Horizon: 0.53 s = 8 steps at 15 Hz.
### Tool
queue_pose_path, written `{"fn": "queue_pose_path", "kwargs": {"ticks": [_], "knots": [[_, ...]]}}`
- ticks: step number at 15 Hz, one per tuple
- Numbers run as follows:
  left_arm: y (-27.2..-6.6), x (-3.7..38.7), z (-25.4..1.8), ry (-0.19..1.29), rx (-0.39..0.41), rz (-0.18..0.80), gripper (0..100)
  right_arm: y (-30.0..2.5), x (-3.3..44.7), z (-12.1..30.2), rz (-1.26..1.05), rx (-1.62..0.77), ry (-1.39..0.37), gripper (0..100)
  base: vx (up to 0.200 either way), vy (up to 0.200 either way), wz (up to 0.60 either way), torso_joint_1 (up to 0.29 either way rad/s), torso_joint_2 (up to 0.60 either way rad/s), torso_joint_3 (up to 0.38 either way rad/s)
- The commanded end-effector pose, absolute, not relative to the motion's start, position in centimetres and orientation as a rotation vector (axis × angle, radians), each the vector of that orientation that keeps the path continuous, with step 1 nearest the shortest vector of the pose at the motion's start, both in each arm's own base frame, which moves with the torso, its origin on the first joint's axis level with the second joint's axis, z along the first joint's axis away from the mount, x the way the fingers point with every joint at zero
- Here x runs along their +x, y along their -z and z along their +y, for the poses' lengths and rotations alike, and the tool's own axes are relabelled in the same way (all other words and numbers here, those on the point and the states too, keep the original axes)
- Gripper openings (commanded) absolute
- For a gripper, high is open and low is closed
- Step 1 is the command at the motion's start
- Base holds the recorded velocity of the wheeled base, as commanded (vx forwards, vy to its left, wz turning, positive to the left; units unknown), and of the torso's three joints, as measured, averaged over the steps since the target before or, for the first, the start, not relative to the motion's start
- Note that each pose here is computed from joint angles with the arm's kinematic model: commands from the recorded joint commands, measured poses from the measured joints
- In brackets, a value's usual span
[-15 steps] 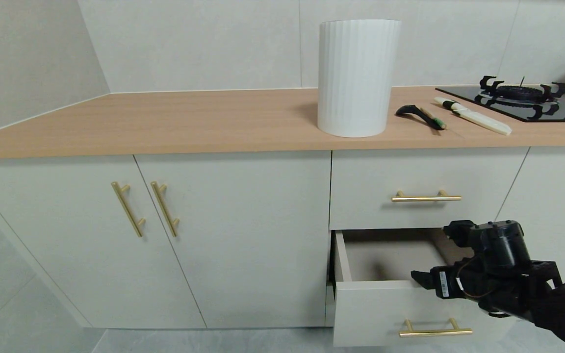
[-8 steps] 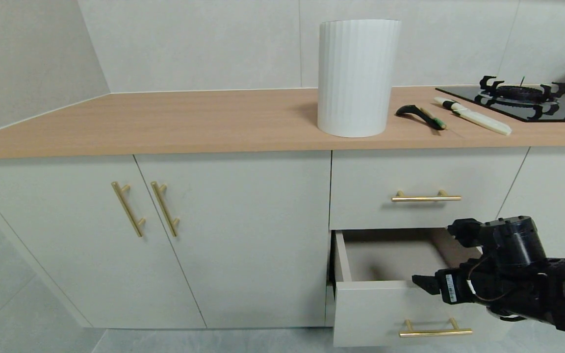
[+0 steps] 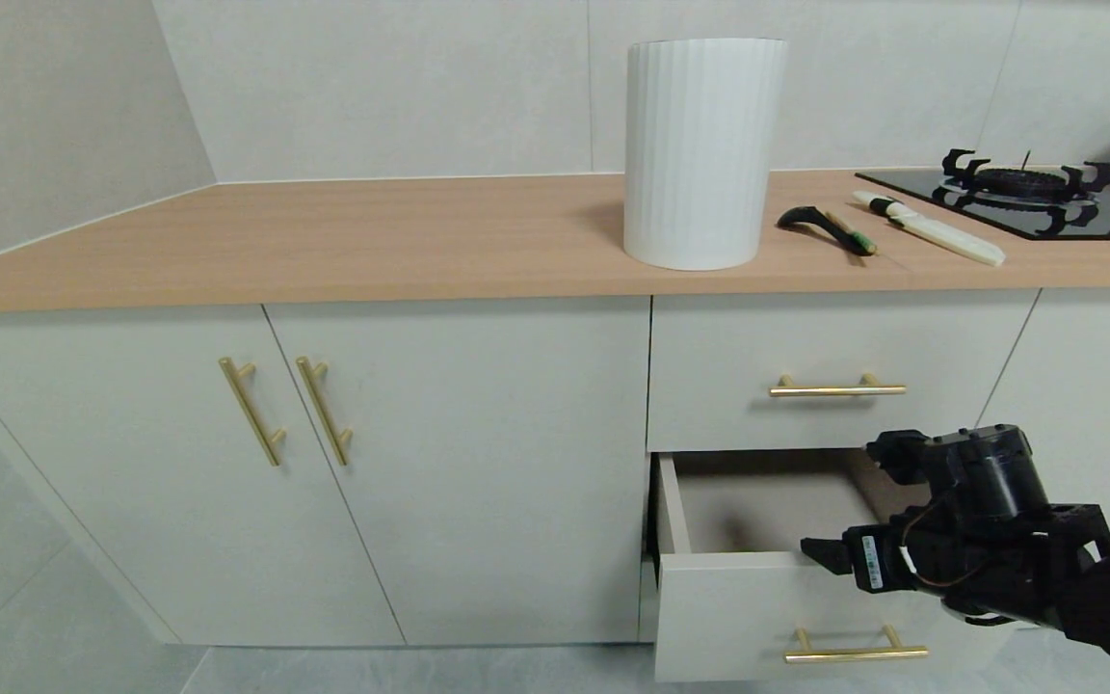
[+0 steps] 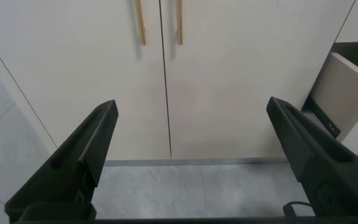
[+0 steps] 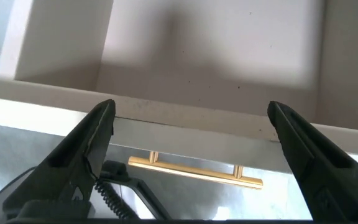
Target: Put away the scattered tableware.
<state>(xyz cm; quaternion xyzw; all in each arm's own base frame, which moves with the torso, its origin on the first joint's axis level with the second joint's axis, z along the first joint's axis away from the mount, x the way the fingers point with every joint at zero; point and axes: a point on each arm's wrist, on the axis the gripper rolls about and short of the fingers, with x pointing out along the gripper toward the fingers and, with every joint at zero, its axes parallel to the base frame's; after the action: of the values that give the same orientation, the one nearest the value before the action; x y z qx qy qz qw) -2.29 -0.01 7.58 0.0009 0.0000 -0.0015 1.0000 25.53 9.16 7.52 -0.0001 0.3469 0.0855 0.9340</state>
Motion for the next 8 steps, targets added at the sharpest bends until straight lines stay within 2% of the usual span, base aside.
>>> {"fn": "queue_pose_path", "kwargs": {"ticks": [1,8], "knots": [[-7.57,-2.29,-0.01,0.003,0.002,0.000,100,-6.73,25.71,9.25,0.738,-0.008,-0.172,100,0.000,0.000,0.00,0.000,0.00,0.000],[-7.57,-2.29,-0.01,0.003,0.002,0.000,100,-6.47,25.40,9.18,0.766,-0.021,-0.174,100,0.000,0.000,0.00,0.000,0.00,0.000]]}}
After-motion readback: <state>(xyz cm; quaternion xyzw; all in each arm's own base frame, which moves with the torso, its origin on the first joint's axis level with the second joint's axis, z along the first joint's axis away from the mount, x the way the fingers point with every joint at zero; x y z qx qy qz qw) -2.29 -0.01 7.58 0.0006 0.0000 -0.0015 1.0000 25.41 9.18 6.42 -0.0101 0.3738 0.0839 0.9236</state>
